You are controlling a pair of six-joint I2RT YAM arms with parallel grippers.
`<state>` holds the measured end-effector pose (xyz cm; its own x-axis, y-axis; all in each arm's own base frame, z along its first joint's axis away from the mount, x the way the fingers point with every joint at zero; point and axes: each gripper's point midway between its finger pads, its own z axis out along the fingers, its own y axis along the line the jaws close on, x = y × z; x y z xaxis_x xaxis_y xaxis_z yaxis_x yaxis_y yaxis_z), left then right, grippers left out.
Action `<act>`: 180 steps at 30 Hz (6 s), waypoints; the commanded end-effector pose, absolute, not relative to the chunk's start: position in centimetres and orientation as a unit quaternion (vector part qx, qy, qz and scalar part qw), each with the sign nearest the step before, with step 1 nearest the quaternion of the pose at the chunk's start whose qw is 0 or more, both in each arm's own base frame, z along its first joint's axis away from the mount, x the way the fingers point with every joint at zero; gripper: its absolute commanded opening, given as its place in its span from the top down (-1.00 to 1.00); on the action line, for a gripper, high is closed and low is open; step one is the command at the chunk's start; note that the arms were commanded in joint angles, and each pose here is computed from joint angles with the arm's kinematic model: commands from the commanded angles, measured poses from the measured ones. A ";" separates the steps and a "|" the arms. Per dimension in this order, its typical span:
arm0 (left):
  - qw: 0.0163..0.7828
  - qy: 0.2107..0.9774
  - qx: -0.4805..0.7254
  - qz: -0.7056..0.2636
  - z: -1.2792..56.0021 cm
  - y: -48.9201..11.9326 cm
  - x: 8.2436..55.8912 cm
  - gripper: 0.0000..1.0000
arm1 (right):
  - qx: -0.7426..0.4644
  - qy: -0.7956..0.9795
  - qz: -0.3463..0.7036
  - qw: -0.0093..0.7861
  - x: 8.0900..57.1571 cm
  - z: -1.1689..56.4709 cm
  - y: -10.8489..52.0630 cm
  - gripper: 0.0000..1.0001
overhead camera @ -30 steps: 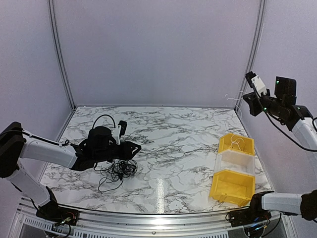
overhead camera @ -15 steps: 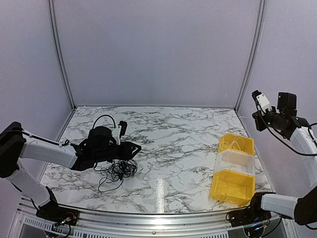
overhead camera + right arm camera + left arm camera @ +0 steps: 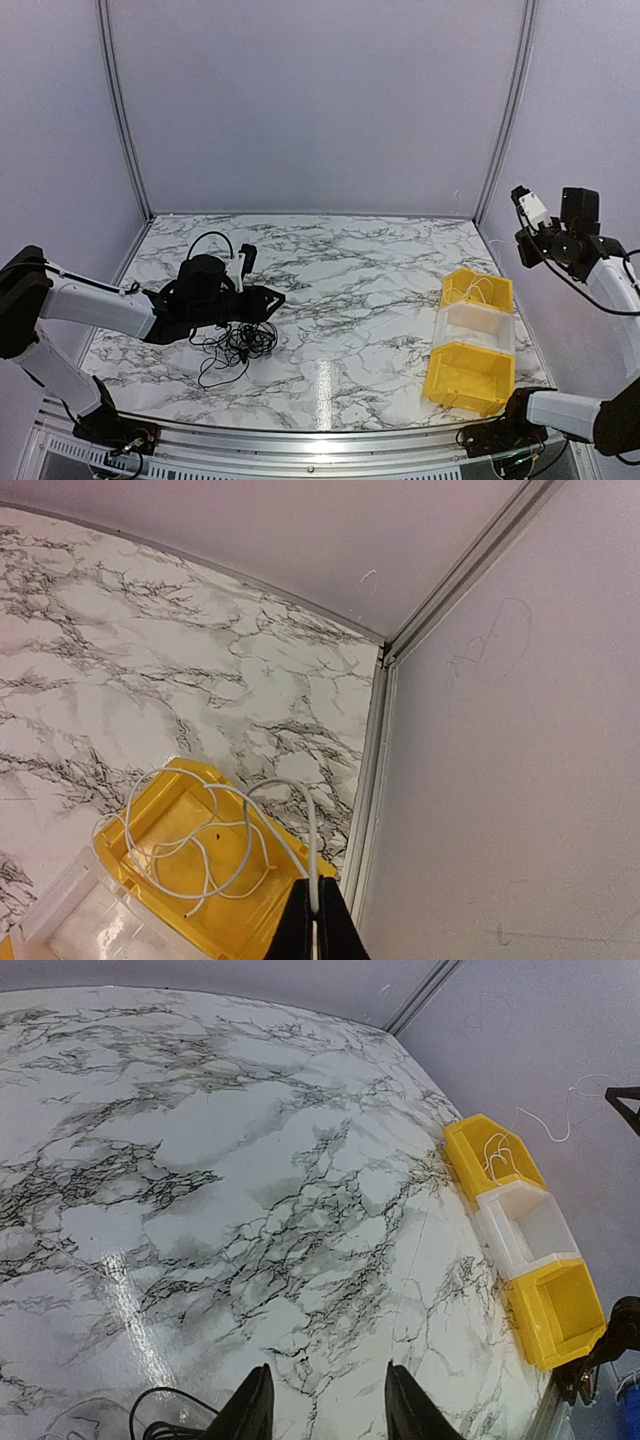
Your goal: Untangle the cables
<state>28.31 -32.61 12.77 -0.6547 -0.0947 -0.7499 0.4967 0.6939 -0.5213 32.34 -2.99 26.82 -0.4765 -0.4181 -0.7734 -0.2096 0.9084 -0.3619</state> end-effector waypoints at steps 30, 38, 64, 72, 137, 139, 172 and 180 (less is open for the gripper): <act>0.391 0.835 0.140 -0.361 11.8 -33.6 28.9 0.18 | -0.197 0.869 -0.191 0.412 30.3 26.2 -5.8 1.00; 0.391 0.838 0.137 -0.355 11.5 -33.1 28.7 0.18 | -0.213 0.897 -0.110 0.370 31.3 20.2 -4.0 1.00; 0.392 0.843 0.141 -0.342 10.9 -32.6 28.7 0.18 | -0.181 0.952 -0.042 0.245 34.6 8.7 -4.4 0.77; 0.410 0.849 0.140 -0.302 12.1 -30.9 29.2 0.13 | -0.179 0.935 -0.060 0.301 33.9 15.7 -4.2 0.33; 0.319 0.933 0.072 -0.148 11.0 -24.1 32.0 1.00 | -0.586 0.696 0.227 0.347 27.2 12.9 29.6 0.44; 0.335 0.922 0.087 -0.172 13.3 -24.6 31.7 1.00 | -0.585 0.695 0.228 0.350 27.3 13.2 29.7 0.45; 0.518 0.742 0.199 -0.377 42.7 -26.9 25.3 1.00 | -0.561 0.553 0.488 0.376 25.5 34.5 50.8 -0.13; 0.534 0.754 0.183 -0.336 41.1 -25.4 25.8 0.48 | -0.540 0.578 0.443 0.422 27.5 35.8 50.3 1.00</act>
<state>25.91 -27.02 41.41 -0.3936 -0.0828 -0.9155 0.6679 0.6585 -0.3467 26.74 50.85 32.55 -0.1159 -0.2920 -0.9494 -0.9902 -0.0414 0.1337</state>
